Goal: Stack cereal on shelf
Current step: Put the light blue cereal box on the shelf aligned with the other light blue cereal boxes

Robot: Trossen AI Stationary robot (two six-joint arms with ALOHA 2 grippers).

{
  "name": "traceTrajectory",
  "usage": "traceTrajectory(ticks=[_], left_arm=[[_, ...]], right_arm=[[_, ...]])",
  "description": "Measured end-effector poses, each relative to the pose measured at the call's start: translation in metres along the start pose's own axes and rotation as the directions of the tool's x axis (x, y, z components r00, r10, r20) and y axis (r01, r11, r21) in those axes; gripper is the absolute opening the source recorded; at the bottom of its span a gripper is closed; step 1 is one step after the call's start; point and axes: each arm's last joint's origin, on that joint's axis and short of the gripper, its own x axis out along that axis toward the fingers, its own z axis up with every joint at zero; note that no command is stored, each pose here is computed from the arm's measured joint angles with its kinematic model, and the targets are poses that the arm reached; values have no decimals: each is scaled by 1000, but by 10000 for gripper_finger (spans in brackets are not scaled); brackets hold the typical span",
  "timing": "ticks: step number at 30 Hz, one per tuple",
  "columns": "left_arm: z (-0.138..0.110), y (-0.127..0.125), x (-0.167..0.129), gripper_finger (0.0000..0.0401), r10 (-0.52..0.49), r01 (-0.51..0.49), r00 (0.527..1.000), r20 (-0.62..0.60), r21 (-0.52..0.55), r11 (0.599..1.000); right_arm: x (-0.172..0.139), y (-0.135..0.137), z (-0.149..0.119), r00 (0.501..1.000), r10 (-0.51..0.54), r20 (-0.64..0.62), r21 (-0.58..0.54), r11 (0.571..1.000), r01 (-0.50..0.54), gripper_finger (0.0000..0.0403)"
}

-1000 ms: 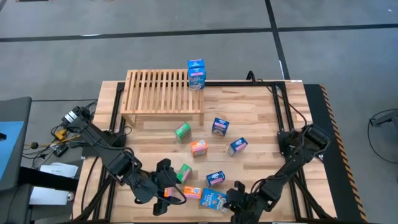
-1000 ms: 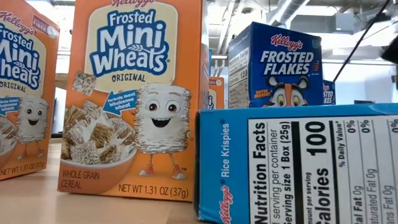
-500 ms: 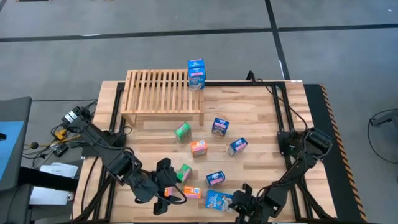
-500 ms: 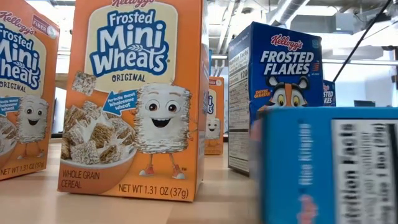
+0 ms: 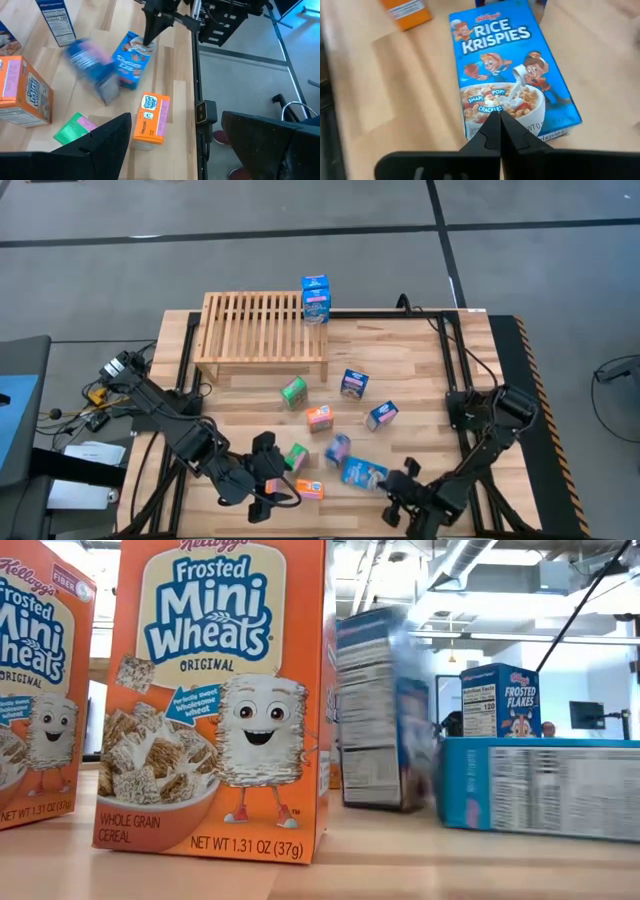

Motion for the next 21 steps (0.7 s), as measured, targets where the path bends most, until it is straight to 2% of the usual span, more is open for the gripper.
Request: traceTrajectory(ticks=[7,10,17,21], left_arm=[[1,0,0,300,2,-2,1000,4,-1,1000],[1,1,0,300,11,-11,1000,10,3,1000],[1,1,0,300,31,-31,999,26,13,999],[1,1,0,300,35,-36,999,29,13,999]], right_arm=[[-26,1,20,995,85,44,34,996,-86,9],[-33,1,20,993,99,66,33,994,-101,9],[-19,2,10,996,63,71,63,996,-67,8],[-8,3,-1,999,42,26,80,996,-44,8]])
